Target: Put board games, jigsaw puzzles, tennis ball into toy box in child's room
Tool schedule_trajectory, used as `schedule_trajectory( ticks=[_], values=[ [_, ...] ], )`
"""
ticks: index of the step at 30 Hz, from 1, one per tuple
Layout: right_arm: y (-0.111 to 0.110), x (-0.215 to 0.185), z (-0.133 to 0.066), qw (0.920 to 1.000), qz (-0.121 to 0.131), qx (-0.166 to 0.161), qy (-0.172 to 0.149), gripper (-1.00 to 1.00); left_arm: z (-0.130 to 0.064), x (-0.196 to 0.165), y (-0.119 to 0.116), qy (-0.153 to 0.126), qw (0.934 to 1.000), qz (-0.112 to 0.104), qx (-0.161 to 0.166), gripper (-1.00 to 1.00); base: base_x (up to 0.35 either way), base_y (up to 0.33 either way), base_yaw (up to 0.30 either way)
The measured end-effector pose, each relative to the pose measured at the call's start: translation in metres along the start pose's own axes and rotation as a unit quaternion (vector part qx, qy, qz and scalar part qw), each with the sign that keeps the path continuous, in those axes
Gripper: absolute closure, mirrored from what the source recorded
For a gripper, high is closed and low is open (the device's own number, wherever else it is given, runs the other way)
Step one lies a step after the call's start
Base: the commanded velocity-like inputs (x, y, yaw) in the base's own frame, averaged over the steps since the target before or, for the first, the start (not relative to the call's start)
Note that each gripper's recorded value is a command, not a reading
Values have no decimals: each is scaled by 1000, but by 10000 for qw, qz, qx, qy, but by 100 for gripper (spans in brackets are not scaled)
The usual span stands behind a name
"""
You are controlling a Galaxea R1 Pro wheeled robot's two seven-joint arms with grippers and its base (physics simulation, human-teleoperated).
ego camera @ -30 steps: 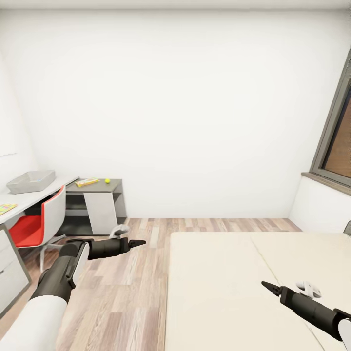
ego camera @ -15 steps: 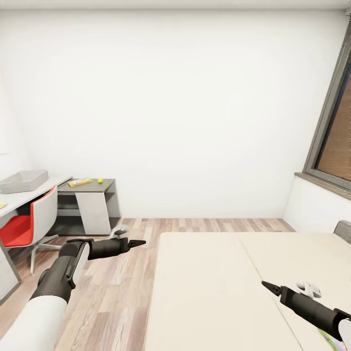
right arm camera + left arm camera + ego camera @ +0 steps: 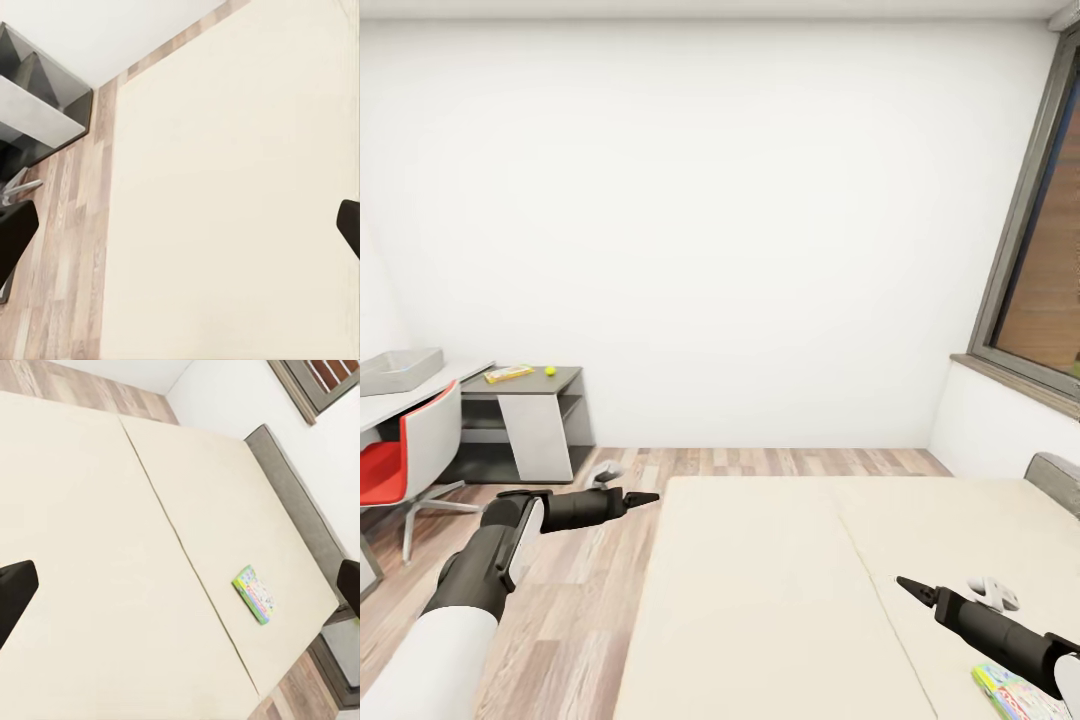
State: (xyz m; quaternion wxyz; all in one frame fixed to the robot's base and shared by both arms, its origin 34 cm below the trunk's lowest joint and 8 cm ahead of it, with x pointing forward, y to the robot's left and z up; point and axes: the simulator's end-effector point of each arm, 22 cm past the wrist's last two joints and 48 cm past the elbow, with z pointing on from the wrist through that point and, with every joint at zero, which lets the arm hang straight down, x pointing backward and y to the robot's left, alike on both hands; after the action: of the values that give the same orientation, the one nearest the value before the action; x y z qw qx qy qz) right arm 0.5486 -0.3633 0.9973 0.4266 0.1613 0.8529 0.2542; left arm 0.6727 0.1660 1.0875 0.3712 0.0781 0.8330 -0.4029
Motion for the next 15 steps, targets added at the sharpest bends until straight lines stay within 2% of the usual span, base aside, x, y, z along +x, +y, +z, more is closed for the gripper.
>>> schedule_trajectory(
  ticks=[15],
  values=[
    [0,-1,0,10000,-3,1,-6,-100,-1,0,1,-4,10000,-2,-8,-100,0,-298,0]
  ],
)
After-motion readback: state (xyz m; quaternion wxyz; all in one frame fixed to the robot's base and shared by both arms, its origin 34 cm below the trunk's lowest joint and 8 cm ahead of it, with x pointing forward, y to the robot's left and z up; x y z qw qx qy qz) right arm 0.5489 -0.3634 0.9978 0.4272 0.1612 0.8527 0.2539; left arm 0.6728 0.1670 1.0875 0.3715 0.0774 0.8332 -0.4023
